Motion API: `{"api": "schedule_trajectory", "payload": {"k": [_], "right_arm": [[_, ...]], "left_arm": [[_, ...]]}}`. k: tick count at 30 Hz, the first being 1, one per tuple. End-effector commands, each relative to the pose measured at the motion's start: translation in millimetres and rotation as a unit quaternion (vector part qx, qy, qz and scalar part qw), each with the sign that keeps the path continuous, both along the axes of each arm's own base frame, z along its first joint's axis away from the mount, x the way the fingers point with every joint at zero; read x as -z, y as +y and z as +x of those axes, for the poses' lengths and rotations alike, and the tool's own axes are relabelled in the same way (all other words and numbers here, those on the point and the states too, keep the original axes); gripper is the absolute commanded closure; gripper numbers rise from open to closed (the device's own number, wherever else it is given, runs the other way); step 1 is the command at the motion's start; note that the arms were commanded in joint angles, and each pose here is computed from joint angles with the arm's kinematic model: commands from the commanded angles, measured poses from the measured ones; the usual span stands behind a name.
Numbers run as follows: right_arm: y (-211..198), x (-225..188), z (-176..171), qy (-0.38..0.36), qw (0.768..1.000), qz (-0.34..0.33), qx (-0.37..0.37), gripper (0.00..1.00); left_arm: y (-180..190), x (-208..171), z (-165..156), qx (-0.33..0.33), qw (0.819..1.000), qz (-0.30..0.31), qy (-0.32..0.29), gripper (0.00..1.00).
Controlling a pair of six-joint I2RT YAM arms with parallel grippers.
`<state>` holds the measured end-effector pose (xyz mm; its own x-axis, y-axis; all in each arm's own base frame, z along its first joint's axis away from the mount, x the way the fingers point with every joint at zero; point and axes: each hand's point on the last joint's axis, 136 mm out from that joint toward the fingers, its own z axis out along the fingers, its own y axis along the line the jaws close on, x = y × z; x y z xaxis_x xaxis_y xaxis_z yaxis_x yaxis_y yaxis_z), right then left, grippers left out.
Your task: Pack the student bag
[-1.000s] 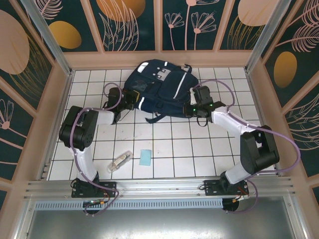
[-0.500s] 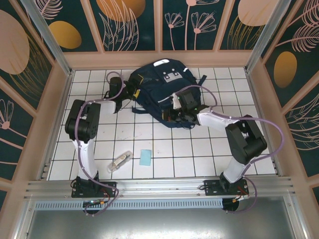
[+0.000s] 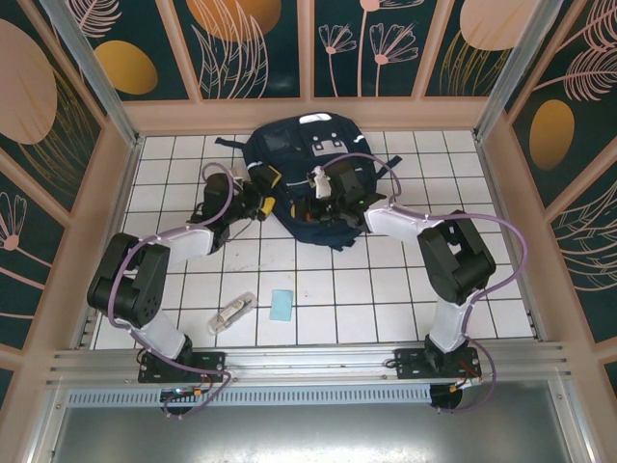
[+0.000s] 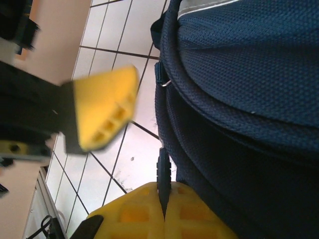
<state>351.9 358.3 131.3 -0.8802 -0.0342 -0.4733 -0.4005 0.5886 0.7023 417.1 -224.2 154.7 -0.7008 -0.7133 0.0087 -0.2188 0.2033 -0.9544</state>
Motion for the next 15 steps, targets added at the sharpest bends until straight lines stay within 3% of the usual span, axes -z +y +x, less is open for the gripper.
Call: {"api": "schedule_trajectory", "payload": {"k": [1,5,10,12,15], "right_arm": [[16.4,-36.7,6.5,-0.051,0.998,0.036,-0.012,1.0],[15.0,-39.7,0.6,-0.053,0.998,0.033,-0.013,1.0],[16.9,-40.4,-10.5,-0.049,0.998,0.034,-0.025,1.0],[17.5,-37.9,-15.8,-0.043,0.998,0.035,-0.037,1.0],[12.4,-25.1,-22.0,-0.029,0.999,0.017,-0.041,1.0]], "left_arm": [[-5.5,9.8,0.8,-0.016,0.999,-0.033,0.018,0.12],[-13.9,19.6,5.1,-0.018,0.998,-0.059,0.026,0.19],[-20.7,37.9,19.7,-0.026,0.998,-0.045,0.035,0.3],[-17.5,46.4,24.3,-0.043,0.997,-0.058,0.04,0.39],[-23.9,46.7,31.0,-0.037,0.995,-0.084,0.035,0.6]]}}
